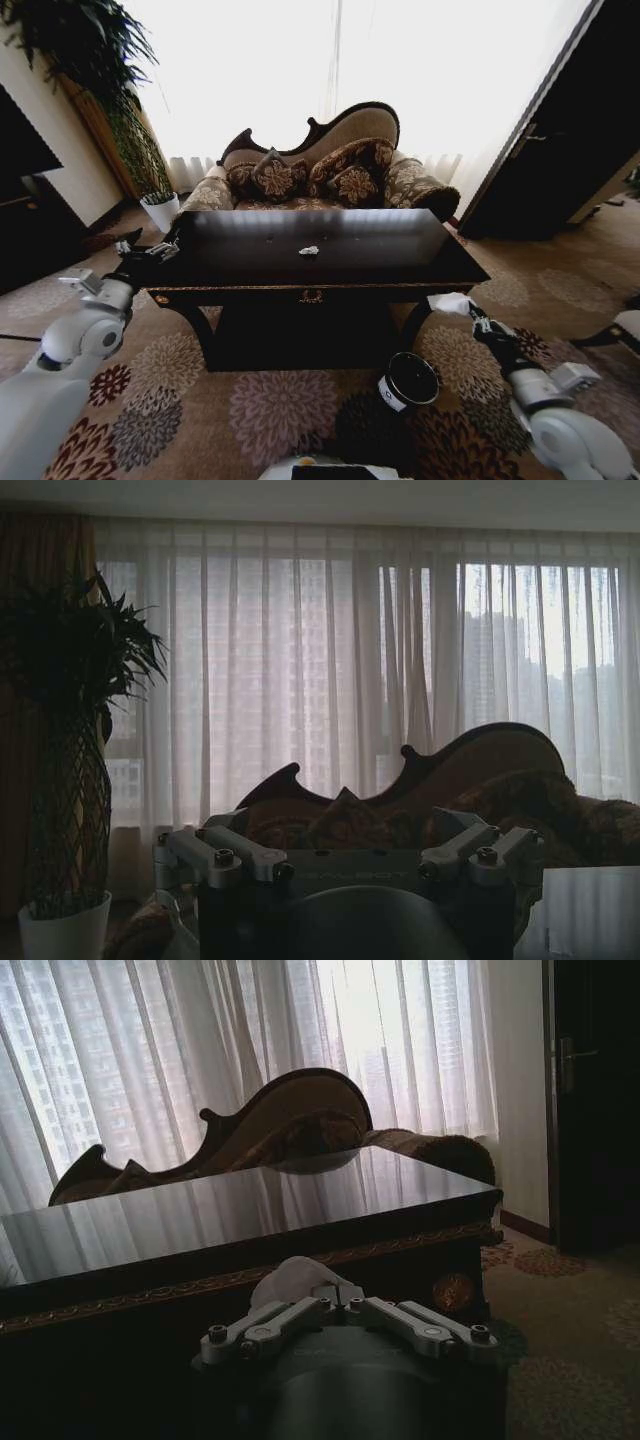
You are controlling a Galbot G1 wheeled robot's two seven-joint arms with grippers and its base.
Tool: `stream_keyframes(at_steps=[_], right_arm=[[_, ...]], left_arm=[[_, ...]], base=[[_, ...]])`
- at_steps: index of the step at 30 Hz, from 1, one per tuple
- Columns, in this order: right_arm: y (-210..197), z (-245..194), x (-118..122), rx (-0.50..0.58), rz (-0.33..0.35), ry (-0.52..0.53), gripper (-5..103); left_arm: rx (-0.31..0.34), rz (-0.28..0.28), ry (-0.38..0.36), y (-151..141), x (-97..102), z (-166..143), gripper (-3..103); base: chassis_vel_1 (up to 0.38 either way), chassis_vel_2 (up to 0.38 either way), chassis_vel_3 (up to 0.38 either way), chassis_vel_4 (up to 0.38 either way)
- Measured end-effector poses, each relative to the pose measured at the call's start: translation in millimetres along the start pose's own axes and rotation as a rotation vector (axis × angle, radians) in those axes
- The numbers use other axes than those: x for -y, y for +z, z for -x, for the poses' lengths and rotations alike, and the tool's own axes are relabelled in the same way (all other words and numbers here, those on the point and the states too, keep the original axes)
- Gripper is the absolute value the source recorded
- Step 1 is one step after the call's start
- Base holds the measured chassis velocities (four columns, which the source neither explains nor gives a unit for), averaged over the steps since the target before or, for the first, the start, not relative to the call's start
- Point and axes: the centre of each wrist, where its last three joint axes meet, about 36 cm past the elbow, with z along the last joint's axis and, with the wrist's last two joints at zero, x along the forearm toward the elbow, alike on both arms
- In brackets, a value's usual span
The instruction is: Move to the front of the table and place the trash on the table into the trash bin.
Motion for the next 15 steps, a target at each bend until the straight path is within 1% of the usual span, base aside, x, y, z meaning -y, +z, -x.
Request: stream_keyframes(at_steps=[2,5,6,8,9,13,14,15], right_arm=[[5.6,0.9,0.5,-0.007,0.000,0.004,0],[38.4,9.3,6.2,-0.044,-0.003,0.030,0],[38.4,9.3,6.2,-0.044,-0.003,0.030,0],[67.0,15.4,14.3,-0.076,-0.013,0.056,0],[67.0,15.4,14.3,-0.076,-0.013,0.056,0],[113.8,21.9,31.2,-0.127,-0.034,0.097,0],[113.8,21.9,31.2,-0.127,-0.034,0.097,0],[124.0,23.2,35.7,-0.137,-0.038,0.107,0]], left_arm=[[0.000,0.000,0.000,0.0,0.0,0.0,100],[0.000,0.000,0.000,0.0,0.0,0.0,100],[0.000,0.000,0.000,0.0,0.0,0.0,100],[0.000,0.000,0.000,0.0,0.0,0.0,100],[0.000,0.000,0.000,0.0,0.0,0.0,100],[0.000,0.000,0.000,0.0,0.0,0.0,100],[0.000,0.000,0.000,0.0,0.0,0.0,100],[0.000,0.000,0.000,0.0,0.0,0.0,100]], base=[[0.000,0.000,0.000,0.000],[0.000,0.000,0.000,0.000],[0.000,0.000,0.000,0.000],[0.000,0.000,0.000,0.000],[0.000,0.000,0.000,0.000],[0.000,0.000,0.000,0.000],[0.000,0.000,0.000,0.000],[0.000,0.000,0.000,0.000]])
